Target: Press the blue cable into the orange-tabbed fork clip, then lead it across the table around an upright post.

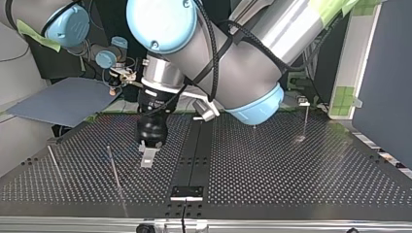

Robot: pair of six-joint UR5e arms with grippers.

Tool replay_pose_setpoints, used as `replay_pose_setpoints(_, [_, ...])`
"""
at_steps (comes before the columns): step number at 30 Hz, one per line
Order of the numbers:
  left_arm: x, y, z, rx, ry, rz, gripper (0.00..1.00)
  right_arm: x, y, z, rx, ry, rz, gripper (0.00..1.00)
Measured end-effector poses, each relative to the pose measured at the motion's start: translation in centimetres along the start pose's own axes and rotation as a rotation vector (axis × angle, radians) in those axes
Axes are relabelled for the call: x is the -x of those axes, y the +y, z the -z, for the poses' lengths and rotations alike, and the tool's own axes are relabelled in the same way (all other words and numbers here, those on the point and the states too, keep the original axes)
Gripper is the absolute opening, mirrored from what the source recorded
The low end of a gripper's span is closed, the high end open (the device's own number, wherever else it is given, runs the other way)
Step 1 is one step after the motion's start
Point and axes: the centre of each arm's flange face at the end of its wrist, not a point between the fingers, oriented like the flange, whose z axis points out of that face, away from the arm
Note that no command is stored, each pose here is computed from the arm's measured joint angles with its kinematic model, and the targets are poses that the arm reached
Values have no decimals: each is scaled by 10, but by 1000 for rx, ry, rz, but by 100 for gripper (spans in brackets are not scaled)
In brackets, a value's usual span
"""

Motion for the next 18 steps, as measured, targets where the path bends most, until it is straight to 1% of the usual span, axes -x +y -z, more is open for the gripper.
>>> replay_pose_setpoints(7, [17, 2, 16, -18, -50, 53, 99, 0, 0, 0, 0, -1, 1, 0])
replay_pose_setpoints(18, [42, 6, 42, -48, -130, 101, 99, 0, -1, 0, -2, -1, 1, 0])
